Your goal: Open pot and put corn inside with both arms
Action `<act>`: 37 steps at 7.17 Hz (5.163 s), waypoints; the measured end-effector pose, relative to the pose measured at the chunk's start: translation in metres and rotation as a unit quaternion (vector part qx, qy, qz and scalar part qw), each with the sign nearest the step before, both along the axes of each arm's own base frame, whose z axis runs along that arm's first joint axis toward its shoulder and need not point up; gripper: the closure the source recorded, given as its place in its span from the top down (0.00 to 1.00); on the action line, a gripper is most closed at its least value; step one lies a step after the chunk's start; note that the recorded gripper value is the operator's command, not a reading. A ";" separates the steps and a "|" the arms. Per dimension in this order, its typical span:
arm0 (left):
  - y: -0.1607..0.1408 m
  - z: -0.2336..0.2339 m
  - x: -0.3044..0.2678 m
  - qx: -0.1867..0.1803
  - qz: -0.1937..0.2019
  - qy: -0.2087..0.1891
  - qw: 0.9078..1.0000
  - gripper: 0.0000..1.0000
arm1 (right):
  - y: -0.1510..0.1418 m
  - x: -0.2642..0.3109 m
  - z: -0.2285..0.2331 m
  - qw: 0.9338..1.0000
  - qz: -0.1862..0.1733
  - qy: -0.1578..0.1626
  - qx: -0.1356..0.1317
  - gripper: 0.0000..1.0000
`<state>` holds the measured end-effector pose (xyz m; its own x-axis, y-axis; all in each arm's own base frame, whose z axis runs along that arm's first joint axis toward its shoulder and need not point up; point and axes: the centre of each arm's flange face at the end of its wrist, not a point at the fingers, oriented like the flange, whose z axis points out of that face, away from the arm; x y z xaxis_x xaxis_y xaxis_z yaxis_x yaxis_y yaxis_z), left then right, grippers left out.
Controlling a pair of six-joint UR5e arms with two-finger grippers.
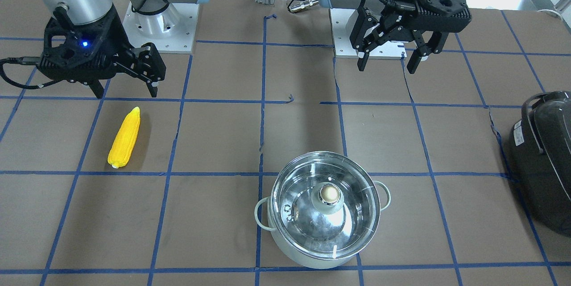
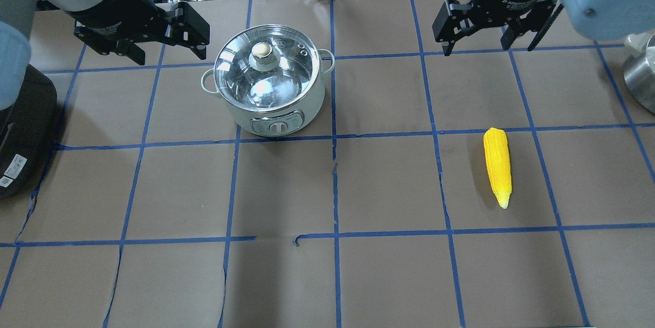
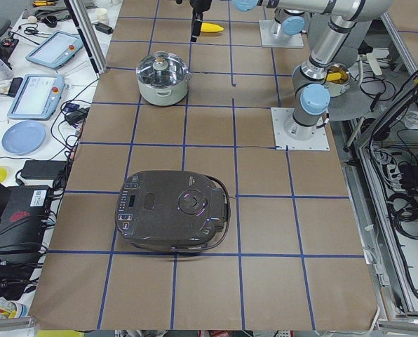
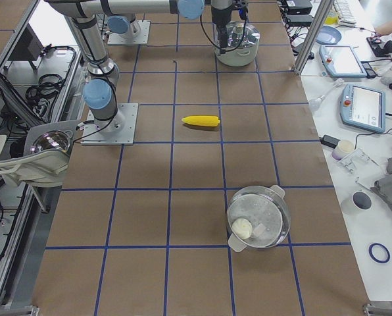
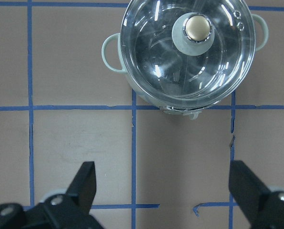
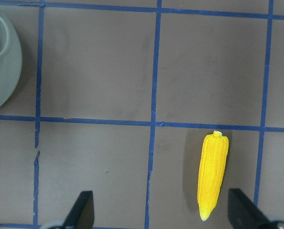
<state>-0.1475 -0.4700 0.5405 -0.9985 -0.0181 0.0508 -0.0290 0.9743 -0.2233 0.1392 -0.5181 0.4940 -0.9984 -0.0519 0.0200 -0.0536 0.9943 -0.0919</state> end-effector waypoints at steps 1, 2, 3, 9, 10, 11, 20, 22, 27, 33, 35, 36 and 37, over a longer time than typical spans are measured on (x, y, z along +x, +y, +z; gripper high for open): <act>0.000 0.000 0.000 0.000 0.000 0.000 1.000 1.00 | -0.001 -0.008 -0.013 1.000 -0.011 0.000 0.011 1.00; 0.000 0.000 0.000 0.000 0.000 0.000 1.000 1.00 | -0.002 -0.025 -0.035 0.999 -0.027 -0.002 0.024 1.00; 0.000 0.000 0.000 0.000 0.000 0.000 1.000 1.00 | 0.000 -0.046 -0.067 0.998 -0.042 -0.002 0.036 1.00; 0.000 0.000 0.000 0.000 0.000 0.000 1.000 1.00 | 0.035 -0.137 -0.245 0.997 -0.068 0.000 0.033 1.00; 0.000 -0.001 0.000 0.001 0.000 0.000 1.000 1.00 | 0.042 -0.137 -0.266 0.997 -0.069 0.000 0.036 1.00; 0.000 -0.001 0.000 0.001 0.000 0.000 1.000 1.00 | 0.044 -0.137 -0.283 0.997 -0.069 0.000 0.040 1.00; -0.172 -0.173 -0.066 0.076 0.015 0.004 0.997 1.00 | 0.036 -0.139 -0.317 0.996 -0.074 -0.005 0.045 0.38; -0.185 -0.194 -0.085 0.082 0.000 -0.002 0.997 0.92 | 0.032 -0.139 -0.313 0.996 -0.075 -0.005 0.043 0.29; -0.189 -0.192 -0.087 0.077 -0.011 -0.011 0.997 0.00 | -0.003 -0.136 -0.259 0.994 -0.074 -0.011 0.073 0.23; -0.228 -0.136 0.092 0.048 -0.097 -0.059 0.992 0.00 | -0.065 0.035 -0.068 1.000 -0.010 -0.007 0.018 0.24; -0.214 -0.170 0.185 0.071 -0.170 -0.067 0.981 0.00 | -0.091 0.138 -0.052 1.000 -0.004 -0.021 -0.004 0.24; -0.202 -0.191 0.216 0.066 -0.203 -0.071 0.974 0.00 | -0.111 0.181 -0.051 0.999 -0.014 -0.035 -0.016 0.24; -0.186 -0.218 0.231 0.054 -0.223 -0.077 0.970 0.00 | -0.129 0.220 -0.057 0.998 -0.030 -0.051 -0.022 0.24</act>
<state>0.0838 -0.6559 0.3225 -0.9036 0.4213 -0.0768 0.4270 0.9001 -0.0869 0.3588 -0.6468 0.4372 -0.9966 0.0077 -0.0815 0.0189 0.9902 -0.1381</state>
